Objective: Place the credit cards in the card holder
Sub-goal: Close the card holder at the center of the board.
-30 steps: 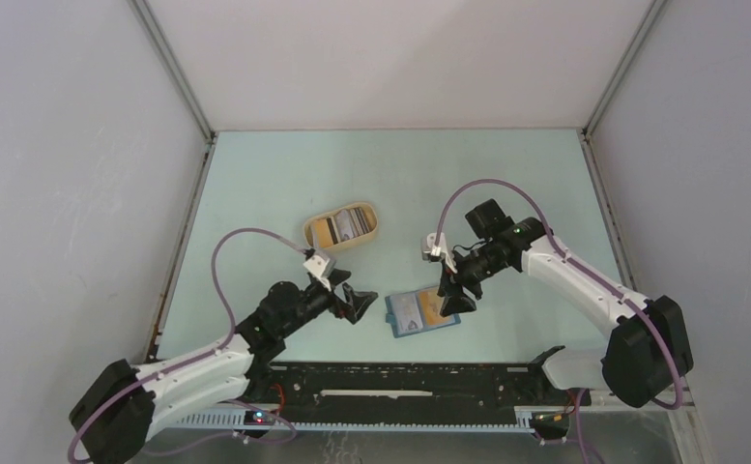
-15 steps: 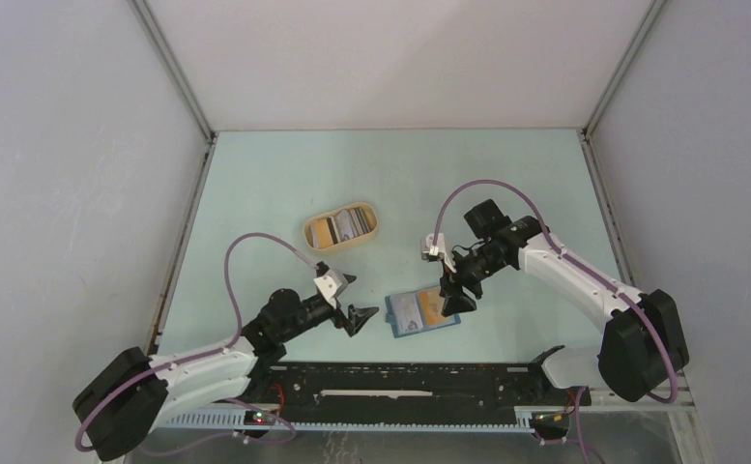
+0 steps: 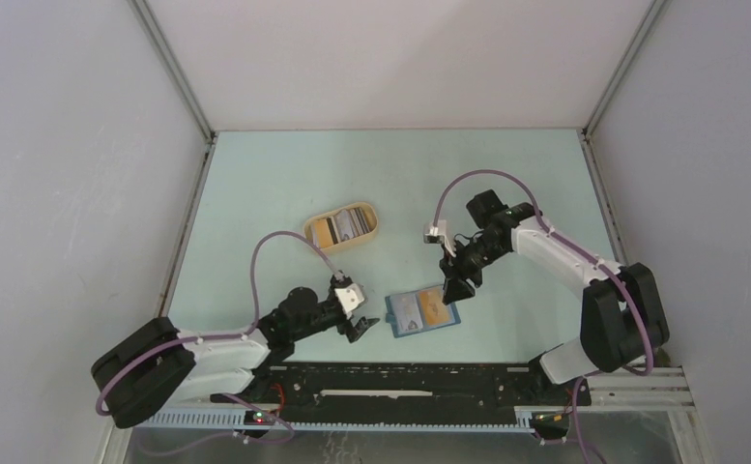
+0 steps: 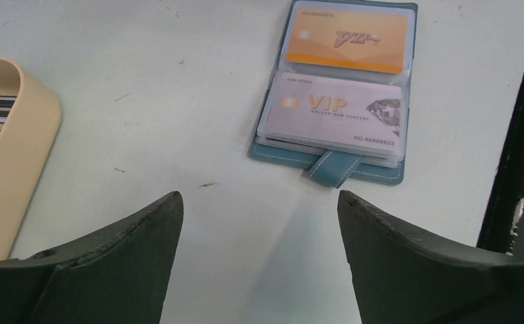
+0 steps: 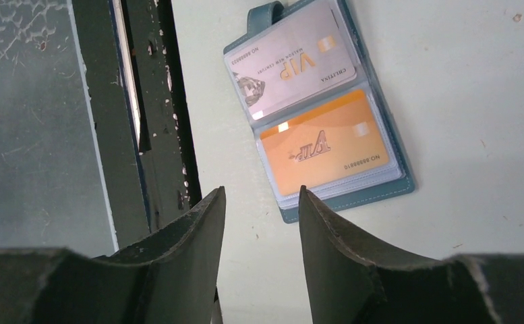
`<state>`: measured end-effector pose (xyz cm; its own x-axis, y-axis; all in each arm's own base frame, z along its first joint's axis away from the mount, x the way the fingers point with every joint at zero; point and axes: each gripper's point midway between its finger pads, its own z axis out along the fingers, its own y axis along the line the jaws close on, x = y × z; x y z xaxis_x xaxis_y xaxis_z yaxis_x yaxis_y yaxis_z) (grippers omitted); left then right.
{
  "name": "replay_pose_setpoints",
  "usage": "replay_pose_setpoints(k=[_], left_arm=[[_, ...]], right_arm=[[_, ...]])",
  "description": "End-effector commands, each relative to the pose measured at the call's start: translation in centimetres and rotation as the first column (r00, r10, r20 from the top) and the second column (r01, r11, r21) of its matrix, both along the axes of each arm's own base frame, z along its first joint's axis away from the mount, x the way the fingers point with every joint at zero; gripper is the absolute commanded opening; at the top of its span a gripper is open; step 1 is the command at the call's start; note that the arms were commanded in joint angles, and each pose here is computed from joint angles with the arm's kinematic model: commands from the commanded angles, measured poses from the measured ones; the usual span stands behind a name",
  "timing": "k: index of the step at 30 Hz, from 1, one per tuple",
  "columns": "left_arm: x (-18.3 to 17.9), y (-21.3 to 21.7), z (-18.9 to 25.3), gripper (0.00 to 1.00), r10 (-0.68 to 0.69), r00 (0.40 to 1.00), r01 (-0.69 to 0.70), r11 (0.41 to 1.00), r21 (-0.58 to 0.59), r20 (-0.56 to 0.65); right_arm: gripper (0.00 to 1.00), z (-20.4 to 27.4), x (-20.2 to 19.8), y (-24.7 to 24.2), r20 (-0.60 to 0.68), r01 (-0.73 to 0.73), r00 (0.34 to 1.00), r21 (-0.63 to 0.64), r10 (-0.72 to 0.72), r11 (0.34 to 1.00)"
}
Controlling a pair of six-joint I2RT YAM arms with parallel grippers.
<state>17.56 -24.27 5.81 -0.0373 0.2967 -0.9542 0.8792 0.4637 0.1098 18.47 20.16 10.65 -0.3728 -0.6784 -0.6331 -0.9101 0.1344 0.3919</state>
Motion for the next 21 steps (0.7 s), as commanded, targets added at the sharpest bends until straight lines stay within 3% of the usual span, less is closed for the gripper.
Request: replay_pose_setpoints(k=[1, 15, 21], left_arm=[[1.5, -2.0, 2.6, 0.88, -0.050, 0.992, 0.051, 0.999, 0.001, 0.115], [-1.6, -5.4, -0.5, 0.77, -0.293, 0.954, 0.281, 0.947, 0.156, 0.058], [-1.7, -5.9, -2.0, 0.62, -0.318, 0.948, 0.311, 0.924, 0.224, -0.009]], right_arm=[[0.52, 0.7, 0.6, 0.2, -0.034, 0.035, 0.999, -0.009, -0.035, 0.999], [0.52, 0.1, 0.9, -0.1, -0.083, 0.066, 0.994, -0.026, -0.068, 0.998], [0.51, -0.1, 0.9, -0.1, -0.102, 0.068, 0.992, -0.033, -0.071, 0.997]])
